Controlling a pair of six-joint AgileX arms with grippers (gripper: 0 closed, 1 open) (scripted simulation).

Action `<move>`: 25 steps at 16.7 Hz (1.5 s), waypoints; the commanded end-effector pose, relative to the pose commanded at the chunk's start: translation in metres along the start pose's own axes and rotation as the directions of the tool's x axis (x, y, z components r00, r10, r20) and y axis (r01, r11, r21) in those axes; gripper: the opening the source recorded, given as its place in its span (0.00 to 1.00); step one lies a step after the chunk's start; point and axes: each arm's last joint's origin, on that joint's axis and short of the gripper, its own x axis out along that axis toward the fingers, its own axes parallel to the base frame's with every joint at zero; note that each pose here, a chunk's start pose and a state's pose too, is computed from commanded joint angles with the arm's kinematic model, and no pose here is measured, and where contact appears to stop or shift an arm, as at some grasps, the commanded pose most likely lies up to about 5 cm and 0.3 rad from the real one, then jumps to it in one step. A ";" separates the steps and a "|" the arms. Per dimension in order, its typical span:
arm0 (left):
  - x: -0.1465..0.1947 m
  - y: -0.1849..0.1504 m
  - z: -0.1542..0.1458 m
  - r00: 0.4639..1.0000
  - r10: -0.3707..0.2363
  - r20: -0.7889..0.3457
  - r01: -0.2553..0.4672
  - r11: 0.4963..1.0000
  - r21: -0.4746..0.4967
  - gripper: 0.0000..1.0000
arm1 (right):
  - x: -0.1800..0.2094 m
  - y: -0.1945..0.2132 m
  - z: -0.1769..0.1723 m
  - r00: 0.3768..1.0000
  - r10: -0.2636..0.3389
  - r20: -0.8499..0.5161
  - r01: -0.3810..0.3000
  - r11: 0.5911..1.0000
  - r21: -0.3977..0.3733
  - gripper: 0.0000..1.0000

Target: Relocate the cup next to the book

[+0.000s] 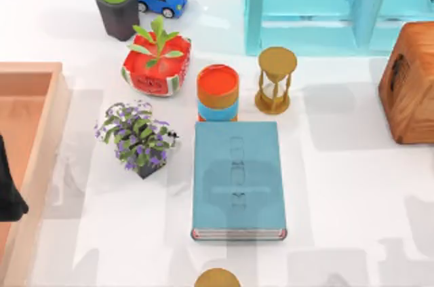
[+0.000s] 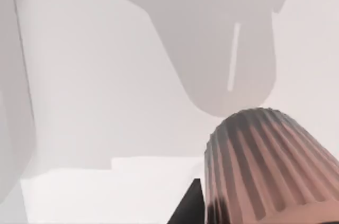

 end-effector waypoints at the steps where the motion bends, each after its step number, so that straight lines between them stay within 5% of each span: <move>1: 0.000 0.000 0.000 1.000 0.000 0.000 0.000 1.000 0.000 1.00 | -0.008 0.000 0.000 1.000 -0.001 0.000 0.001 1.000 0.000 0.00; 11: 0.000 0.000 0.000 1.000 0.000 0.000 0.000 1.000 0.000 1.00 | -0.025 -0.007 0.008 1.000 -0.013 -0.004 0.013 1.000 0.020 0.00; 17: 0.000 0.000 0.000 1.000 0.000 0.000 0.000 1.000 0.000 1.00 | -0.049 -0.046 0.055 1.000 -0.010 -0.023 0.015 0.977 0.212 0.00; 21: 0.000 0.000 0.000 1.000 0.000 0.000 0.000 1.000 0.000 1.00 | -0.059 -0.070 0.102 0.999 0.007 -0.037 0.012 0.872 0.490 0.00; 25: 0.000 0.000 0.000 1.000 0.000 0.000 0.000 1.000 0.000 1.00 | -0.062 -0.089 0.147 0.998 0.031 -0.051 0.018 0.646 0.763 0.00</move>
